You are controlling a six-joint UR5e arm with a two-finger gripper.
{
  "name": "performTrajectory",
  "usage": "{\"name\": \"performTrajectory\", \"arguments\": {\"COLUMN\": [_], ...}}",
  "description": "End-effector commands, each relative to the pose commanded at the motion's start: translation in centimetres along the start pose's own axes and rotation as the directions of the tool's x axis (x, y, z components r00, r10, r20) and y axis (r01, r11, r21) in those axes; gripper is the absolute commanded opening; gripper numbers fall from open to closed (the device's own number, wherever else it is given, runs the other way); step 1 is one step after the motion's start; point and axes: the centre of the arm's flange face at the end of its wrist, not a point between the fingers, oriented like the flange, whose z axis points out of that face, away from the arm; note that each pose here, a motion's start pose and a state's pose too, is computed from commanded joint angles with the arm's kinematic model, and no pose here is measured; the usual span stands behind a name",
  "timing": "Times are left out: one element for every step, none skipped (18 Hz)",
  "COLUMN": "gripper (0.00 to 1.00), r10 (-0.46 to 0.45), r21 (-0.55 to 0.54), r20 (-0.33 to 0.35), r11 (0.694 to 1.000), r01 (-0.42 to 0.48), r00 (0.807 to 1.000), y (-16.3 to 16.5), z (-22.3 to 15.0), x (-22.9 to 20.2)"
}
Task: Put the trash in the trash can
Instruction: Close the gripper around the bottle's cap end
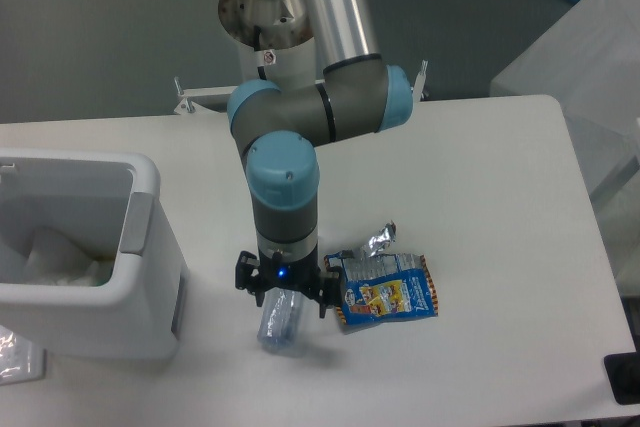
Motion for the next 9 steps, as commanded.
{"name": "performTrajectory", "arguments": {"gripper": [1.0,1.0,1.0,1.0,1.0,1.0,1.0,1.0,1.0], "r10": [-0.002,-0.007,-0.006,-0.007,-0.007,-0.007,-0.016,-0.025,-0.026], "r21": [-0.005,-0.01,-0.017,-0.022,-0.022,-0.022,-0.023,-0.023,-0.03], "r20": [-0.001,-0.004,-0.007,-0.01,-0.01,-0.012,-0.012,-0.012,-0.015], "r11": [1.0,1.0,1.0,1.0,1.0,1.0,1.0,0.999,0.999], "r01": [0.002,0.007,0.006,0.007,0.007,0.007,0.016,0.025,0.026], "r00": [1.0,1.0,1.0,1.0,1.0,1.0,1.0,1.0,1.0], "y": [-0.1,-0.2,-0.1,0.0,0.0,0.0,-0.1,-0.1,-0.1], "z": [0.4,1.0,1.4,1.7,1.7,1.8,1.9,2.1,2.6], "x": [-0.1,-0.2,-0.1,-0.1,-0.1,-0.1,-0.1,-0.2,-0.2]}}
